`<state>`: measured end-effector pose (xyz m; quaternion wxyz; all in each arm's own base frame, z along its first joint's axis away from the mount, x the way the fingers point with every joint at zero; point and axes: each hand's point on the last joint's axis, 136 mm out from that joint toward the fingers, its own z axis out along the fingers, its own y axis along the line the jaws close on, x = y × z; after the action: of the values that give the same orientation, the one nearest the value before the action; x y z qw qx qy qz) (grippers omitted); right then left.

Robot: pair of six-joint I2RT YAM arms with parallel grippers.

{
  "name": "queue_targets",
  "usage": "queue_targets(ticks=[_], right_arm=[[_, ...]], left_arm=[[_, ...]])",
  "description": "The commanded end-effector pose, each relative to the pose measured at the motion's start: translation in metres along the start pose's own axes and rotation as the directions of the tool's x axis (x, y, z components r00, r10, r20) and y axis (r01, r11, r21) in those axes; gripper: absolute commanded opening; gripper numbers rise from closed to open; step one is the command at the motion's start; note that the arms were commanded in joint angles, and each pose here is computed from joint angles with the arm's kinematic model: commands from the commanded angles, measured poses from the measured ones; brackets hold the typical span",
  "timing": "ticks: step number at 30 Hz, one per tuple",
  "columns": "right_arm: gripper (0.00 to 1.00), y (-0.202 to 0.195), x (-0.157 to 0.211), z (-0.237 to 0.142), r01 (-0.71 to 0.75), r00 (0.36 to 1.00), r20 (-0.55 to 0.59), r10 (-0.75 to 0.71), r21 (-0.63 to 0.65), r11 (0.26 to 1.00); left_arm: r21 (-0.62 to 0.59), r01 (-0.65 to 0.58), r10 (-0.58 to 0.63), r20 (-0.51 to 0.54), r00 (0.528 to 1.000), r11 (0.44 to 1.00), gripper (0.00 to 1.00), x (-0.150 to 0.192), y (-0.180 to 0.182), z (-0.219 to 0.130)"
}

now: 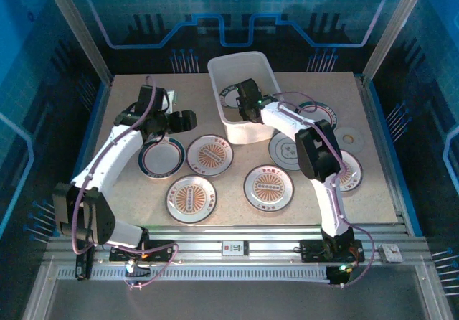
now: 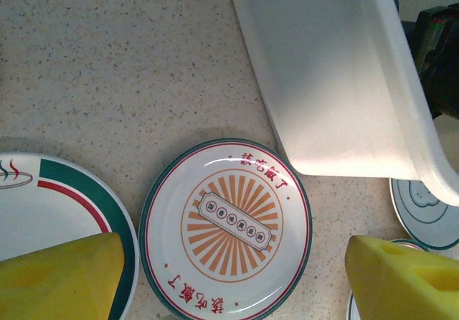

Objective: Place the plates into the plastic bin on the countertop

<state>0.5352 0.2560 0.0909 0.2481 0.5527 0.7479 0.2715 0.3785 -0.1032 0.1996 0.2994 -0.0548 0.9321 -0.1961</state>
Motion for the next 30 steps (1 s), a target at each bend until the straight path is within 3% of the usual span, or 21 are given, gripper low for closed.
queue_targets(ticks=[1,12,23,26,30], right_arm=[[0.00,0.011,-0.005,0.006,-0.053,0.999,0.007,0.053,-0.032,0.998],[0.08,-0.008,-0.013,0.000,-0.070,0.997,0.045,0.067,0.066,0.995],[0.60,0.005,-0.019,-0.021,-0.011,0.999,0.039,0.011,0.001,1.000],[0.70,0.024,-0.019,-0.035,0.038,0.999,0.024,-0.036,-0.080,0.996],[0.75,0.049,-0.013,-0.054,0.112,0.993,-0.002,-0.114,-0.181,0.977]], left_arm=[[-0.024,-0.010,0.010,-0.020,1.000,1.000,0.82,0.001,0.006,-0.001],[-0.040,-0.002,0.000,-0.043,0.999,0.999,0.82,0.012,0.011,-0.004],[-0.058,0.022,-0.026,-0.064,0.998,0.998,0.82,0.030,0.019,-0.006],[-0.065,0.033,-0.038,-0.079,0.996,0.997,0.83,0.037,0.021,-0.005],[-0.098,0.067,-0.076,-0.091,0.993,0.993,0.83,0.047,0.030,-0.002]])
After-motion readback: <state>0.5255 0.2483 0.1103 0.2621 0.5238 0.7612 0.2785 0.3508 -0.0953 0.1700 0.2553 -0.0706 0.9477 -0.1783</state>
